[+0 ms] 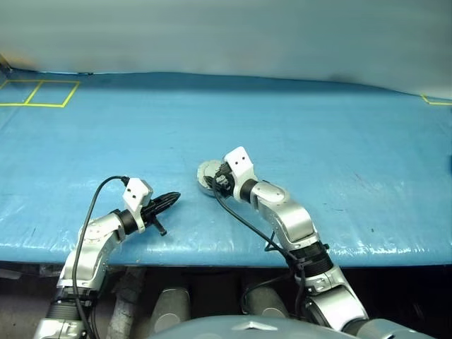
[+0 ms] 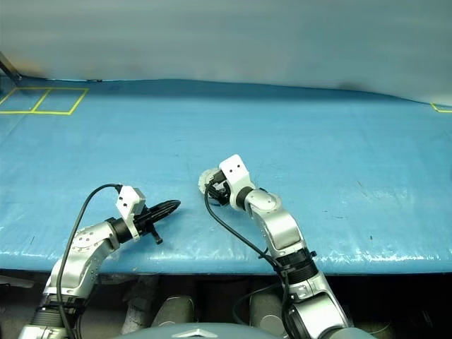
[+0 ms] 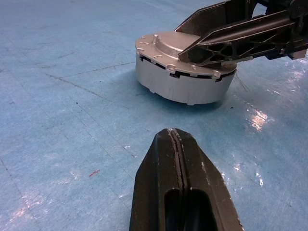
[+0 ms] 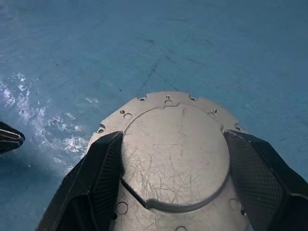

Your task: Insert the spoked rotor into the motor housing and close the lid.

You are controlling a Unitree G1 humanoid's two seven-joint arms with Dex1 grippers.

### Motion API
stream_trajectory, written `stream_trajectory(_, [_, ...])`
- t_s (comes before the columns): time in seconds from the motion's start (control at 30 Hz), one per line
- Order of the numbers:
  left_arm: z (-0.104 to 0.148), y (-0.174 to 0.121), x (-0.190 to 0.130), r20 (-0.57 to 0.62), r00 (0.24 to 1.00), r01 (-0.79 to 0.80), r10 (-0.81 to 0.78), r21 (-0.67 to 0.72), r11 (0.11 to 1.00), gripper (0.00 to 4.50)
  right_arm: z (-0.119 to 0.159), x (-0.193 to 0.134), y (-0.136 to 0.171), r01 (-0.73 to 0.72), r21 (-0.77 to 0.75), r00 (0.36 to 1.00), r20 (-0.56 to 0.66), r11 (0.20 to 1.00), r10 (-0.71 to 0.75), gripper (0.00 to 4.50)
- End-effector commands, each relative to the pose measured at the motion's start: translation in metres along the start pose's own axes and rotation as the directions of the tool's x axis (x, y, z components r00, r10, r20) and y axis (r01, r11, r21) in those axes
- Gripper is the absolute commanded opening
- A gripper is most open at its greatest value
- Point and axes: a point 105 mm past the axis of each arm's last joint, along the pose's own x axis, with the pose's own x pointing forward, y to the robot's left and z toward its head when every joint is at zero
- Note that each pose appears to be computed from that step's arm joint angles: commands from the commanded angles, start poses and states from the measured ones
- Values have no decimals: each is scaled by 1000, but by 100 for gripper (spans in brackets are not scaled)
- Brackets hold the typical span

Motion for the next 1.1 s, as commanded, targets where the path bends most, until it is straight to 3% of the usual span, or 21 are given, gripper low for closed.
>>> stream_trajectory(0.03, [11, -1, 1, 34, 999, 5, -6, 40, 999, 0, -21, 1, 6, -34, 63, 997, -71, 997, 38, 303])
stream_trajectory(0.13, [11, -1, 2, 36, 999, 8, -10, 41, 999, 0, -13, 0, 11, -76, 62, 996, -40, 995, 79, 303])
stream_trajectory(0.3, [11, -1, 3, 37, 999, 11, -12, 41, 999, 0, -23, 0, 8, -44, -49, 994, -97, 998, 39, 303])
stream_trajectory(0.6, [10, -2, 3, 36, 999, 9, -11, 37, 999, 0, -43, 2, 7, -4, -3, 987, -160, 1000, 4, 303])
stream_trajectory(0.73, [9, -2, 3, 36, 999, 8, -9, 34, 999, 0, -52, 4, -3, 91, 17, 977, -195, 996, -86, 303])
stream_trajectory(0.9, [8, -3, 4, 35, 999, 7, -8, 33, 999, 0, -56, 6, 8, 37, 41, 977, -211, 998, -28, 303])
stream_trajectory(1.1, [9, -2, 5, 38, 999, 5, -7, 33, 999, 0, -72, 5, 0, 110, 5, 951, -291, 994, -104, 303])
